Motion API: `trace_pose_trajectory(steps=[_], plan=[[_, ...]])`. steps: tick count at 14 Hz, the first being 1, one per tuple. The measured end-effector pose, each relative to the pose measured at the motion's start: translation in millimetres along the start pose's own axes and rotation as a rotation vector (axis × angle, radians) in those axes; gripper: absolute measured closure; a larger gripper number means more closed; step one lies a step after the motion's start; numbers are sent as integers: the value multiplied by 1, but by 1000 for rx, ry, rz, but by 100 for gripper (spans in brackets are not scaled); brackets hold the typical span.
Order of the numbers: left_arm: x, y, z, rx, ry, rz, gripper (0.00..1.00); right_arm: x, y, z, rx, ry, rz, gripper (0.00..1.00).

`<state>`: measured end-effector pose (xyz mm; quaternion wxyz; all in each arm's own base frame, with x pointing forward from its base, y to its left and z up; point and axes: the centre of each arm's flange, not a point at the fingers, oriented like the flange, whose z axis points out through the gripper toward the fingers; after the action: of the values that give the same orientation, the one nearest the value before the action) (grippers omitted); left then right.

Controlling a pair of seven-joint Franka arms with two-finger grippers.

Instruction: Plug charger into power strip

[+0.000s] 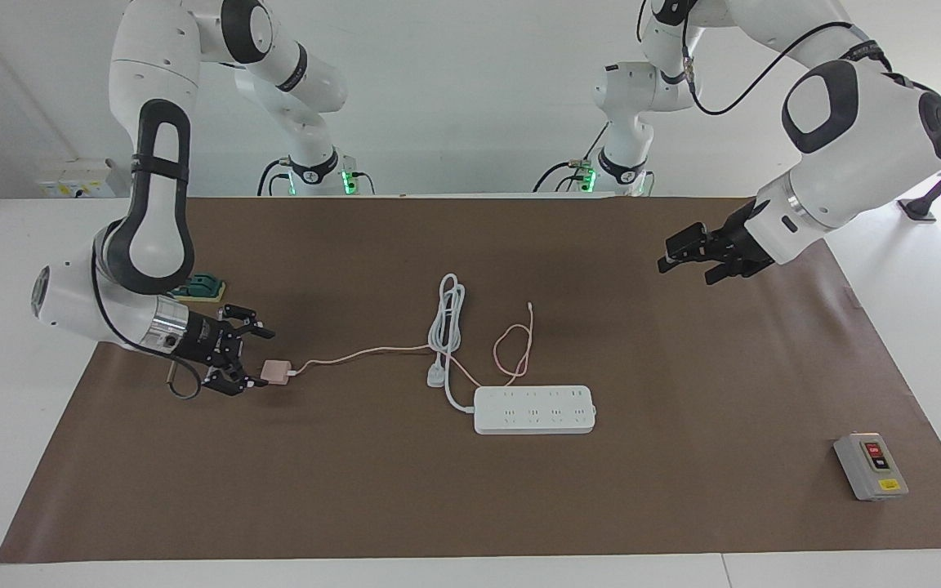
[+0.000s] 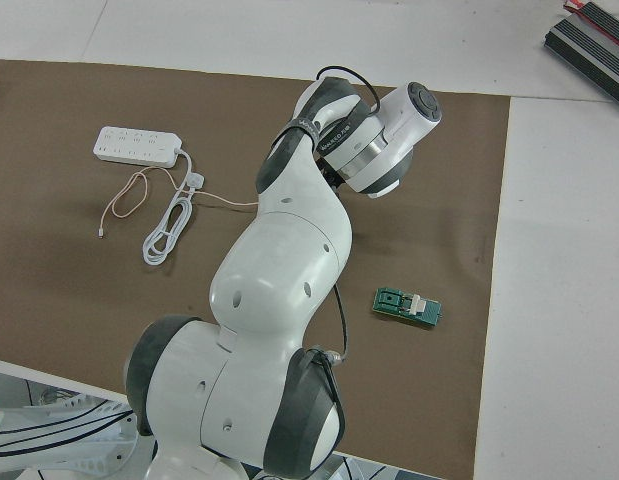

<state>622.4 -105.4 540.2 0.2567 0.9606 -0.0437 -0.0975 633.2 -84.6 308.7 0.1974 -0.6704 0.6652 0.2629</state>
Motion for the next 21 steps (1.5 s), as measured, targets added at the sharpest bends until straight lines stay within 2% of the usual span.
trace_pose_trajectory(steps=[3, 6, 10, 12, 14, 15, 16, 18, 19, 21], plan=[[28, -10, 26, -224, 6, 17, 0, 16, 0, 5, 2, -8, -30, 0], [50, -18, 58, -461, 43, 88, 0, 26, -6, 18, 27, -10, -27, 0], [73, -47, 120, -746, 92, 137, 0, 36, -8, 32, 28, -14, -35, 0], [77, -66, 163, -888, 117, 107, 0, 42, -8, 40, 22, -15, -41, 0], [71, -83, 203, -966, 109, 36, 0, 44, -8, 42, 24, -12, -42, 0], [66, -90, 217, -980, 105, 6, 0, 44, -9, 41, 27, -9, -42, 5], [62, -96, 225, -984, 106, -11, 0, 44, -9, 42, 31, -8, -42, 15], [60, -102, 233, -990, 114, -14, 0, 43, -11, 40, 50, -6, -42, 42], [61, -102, 234, -1002, 123, -16, 0, 42, -12, 38, 56, -9, -41, 52], [62, -101, 234, -1013, 146, 9, 0, 42, -11, 38, 61, -12, -36, 53]])
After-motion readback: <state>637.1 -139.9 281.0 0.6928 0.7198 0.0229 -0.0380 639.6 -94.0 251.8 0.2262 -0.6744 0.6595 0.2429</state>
